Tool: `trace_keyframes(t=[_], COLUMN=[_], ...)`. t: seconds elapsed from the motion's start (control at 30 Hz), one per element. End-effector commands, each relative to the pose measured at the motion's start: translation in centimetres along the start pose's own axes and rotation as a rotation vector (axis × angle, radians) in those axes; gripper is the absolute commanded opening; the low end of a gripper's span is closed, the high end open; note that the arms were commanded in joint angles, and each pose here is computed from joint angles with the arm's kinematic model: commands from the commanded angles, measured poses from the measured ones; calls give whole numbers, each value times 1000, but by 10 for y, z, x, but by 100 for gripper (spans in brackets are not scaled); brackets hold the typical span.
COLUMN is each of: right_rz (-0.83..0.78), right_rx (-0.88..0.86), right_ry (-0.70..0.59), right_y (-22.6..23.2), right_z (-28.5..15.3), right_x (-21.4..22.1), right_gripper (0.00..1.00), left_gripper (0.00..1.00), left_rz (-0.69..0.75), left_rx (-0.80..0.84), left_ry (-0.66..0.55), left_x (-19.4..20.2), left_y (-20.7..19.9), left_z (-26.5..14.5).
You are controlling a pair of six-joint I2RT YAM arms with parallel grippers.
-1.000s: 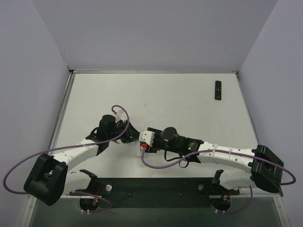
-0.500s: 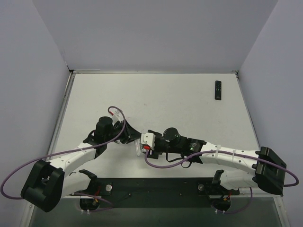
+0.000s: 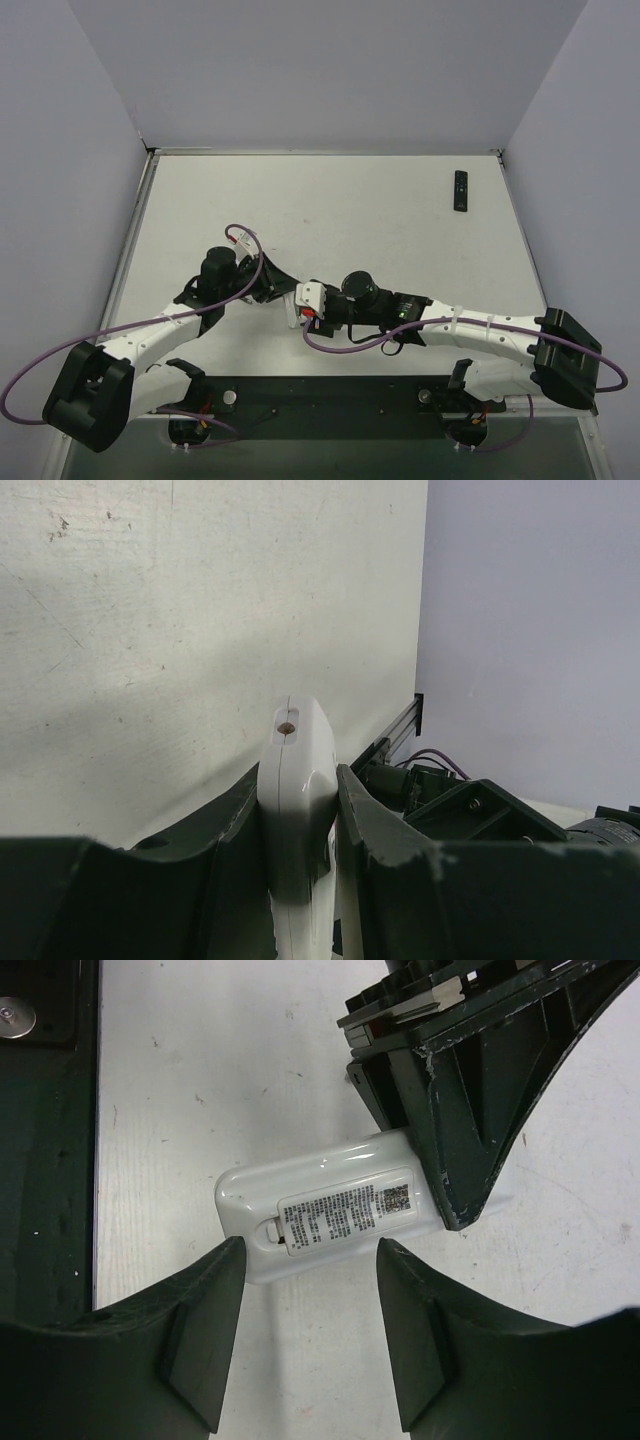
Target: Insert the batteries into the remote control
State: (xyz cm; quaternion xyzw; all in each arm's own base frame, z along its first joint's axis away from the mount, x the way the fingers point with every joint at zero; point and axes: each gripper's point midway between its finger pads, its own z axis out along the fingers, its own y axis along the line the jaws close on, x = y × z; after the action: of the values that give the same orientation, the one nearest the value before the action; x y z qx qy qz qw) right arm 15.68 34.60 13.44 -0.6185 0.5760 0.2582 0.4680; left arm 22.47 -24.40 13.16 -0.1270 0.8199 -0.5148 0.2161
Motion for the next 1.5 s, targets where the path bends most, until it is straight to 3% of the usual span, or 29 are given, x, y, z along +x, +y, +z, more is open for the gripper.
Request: trace_keyframes(t=[0.0, 0.4, 0.9, 1.47], right_rz=[8, 25, 32, 37], right_rx=[13, 7, 13, -25], right_ry=[-52, -88, -127, -19], right_y=[-7, -8, -12, 0], right_z=[5, 2, 3, 17], right_x=[-16, -30, -44, -6], right_gripper=[48, 39, 45, 48], left_gripper=[0, 0, 0, 0], left_rz=[48, 92, 93, 24], left_rx=[74, 54, 45, 102], left_ry=[-23, -30, -34, -33], left_x=[-6, -8, -8, -8], left_y=[-21, -21, -19, -29], left_z=[-4, -7, -7, -9])
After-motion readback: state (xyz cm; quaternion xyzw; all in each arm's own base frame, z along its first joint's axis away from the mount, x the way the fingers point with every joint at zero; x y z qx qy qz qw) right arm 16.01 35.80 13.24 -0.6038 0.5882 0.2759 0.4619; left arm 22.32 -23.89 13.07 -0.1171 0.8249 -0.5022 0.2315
